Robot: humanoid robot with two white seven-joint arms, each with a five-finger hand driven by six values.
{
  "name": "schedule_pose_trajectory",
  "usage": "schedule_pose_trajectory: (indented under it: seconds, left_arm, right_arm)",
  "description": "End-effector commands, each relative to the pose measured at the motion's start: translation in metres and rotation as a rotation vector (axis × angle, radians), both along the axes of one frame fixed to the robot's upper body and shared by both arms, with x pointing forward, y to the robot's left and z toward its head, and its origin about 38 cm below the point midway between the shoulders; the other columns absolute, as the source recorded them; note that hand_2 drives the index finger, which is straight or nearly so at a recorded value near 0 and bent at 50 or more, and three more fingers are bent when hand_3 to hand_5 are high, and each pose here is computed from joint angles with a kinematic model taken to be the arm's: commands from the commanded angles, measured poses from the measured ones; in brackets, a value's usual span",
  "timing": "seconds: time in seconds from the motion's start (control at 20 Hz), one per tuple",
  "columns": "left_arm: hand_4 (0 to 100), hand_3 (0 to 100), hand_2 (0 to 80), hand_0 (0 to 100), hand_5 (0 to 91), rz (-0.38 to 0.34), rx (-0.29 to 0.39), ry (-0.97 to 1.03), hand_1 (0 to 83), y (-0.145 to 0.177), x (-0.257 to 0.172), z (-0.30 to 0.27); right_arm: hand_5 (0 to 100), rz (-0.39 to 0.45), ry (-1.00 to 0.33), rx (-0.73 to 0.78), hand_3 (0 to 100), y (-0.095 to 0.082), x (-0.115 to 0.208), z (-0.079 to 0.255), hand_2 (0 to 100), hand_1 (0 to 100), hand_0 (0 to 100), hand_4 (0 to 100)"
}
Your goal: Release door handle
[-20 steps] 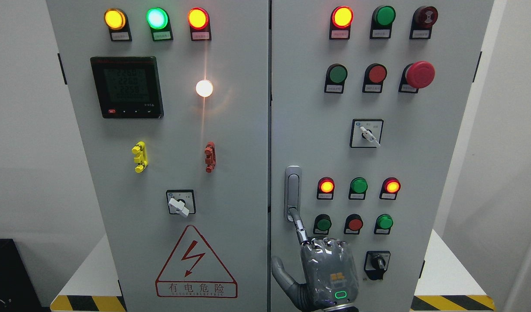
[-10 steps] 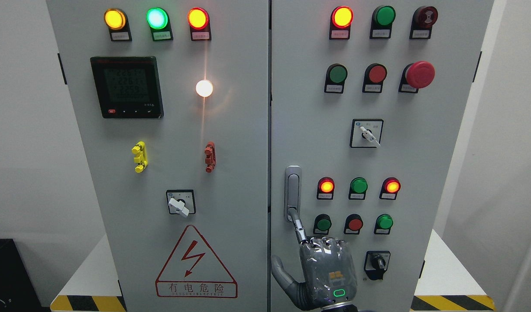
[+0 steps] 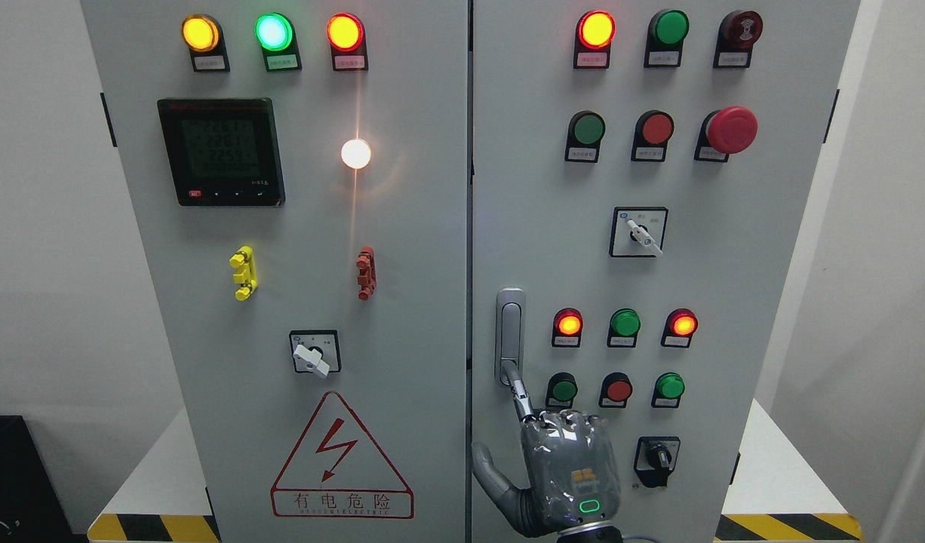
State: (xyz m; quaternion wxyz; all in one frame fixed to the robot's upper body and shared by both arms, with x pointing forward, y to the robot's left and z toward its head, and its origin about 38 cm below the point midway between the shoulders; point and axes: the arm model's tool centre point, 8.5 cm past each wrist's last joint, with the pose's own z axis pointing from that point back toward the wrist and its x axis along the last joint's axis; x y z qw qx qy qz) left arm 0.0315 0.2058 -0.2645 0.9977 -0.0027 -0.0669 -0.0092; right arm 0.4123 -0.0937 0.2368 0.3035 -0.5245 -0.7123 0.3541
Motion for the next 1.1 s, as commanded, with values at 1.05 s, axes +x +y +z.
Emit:
schedule_pose_trajectory:
  seconds: [1.05]
  left_arm:
    - [0,0,0.0,12,0.0,0.0,0.0,0.016,55.6,0.0,-0.0107,-0.0004]
  right_arm:
    - [100,-0.002,0.03,-0.006,100,0.0001,0.0037,-0.0051,7,24,38,100]
